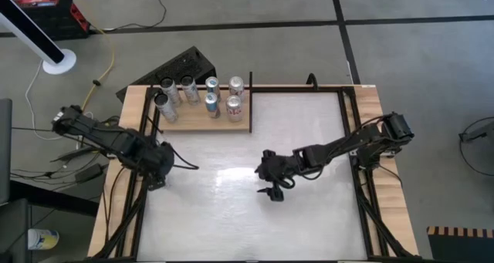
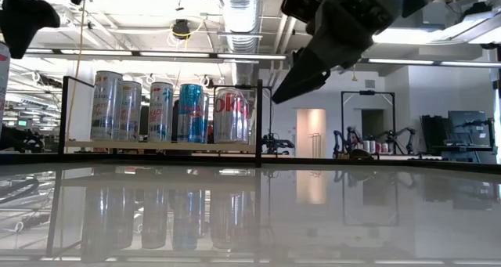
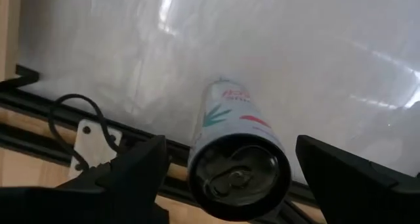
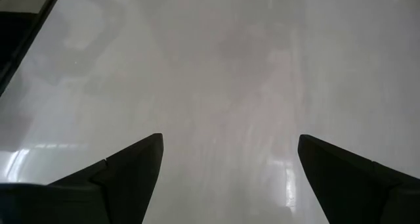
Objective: Place canned beverage on shelf
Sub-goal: Put the white-pink soda can on the shelf aligned with the other white-pink soda can
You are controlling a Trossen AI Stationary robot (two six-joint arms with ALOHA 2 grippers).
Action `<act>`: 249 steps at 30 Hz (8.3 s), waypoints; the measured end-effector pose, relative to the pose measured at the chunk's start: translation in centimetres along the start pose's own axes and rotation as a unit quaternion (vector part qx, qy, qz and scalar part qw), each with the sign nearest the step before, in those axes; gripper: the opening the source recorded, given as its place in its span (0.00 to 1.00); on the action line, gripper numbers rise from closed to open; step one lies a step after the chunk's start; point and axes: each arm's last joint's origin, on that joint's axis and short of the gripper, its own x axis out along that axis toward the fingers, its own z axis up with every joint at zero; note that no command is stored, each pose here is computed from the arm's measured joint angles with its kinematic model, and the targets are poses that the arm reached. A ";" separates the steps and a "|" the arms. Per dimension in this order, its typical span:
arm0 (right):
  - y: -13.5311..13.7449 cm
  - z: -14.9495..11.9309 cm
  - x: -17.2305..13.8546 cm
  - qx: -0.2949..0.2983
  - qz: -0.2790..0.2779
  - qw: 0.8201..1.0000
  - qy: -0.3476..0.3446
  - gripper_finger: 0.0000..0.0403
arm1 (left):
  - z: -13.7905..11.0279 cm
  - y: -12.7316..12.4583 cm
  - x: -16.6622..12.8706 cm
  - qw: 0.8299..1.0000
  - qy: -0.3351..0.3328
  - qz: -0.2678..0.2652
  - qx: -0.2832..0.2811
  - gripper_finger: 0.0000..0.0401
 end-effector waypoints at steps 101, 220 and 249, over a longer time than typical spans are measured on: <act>-1.8 0.8 0.0 -0.022 -0.020 0.999 -0.031 0.94 | 9.6 -2.7 3.5 0.984 0.044 0.029 0.171 0.87; -5.2 1.1 -0.2 -0.030 -0.057 0.997 -0.038 0.94 | 16.8 16.7 -5.0 0.984 -0.012 0.165 0.070 0.79; -4.9 1.4 -0.2 -0.030 -0.053 0.997 -0.055 0.94 | 9.1 11.4 -4.5 0.982 -0.125 0.084 0.117 0.43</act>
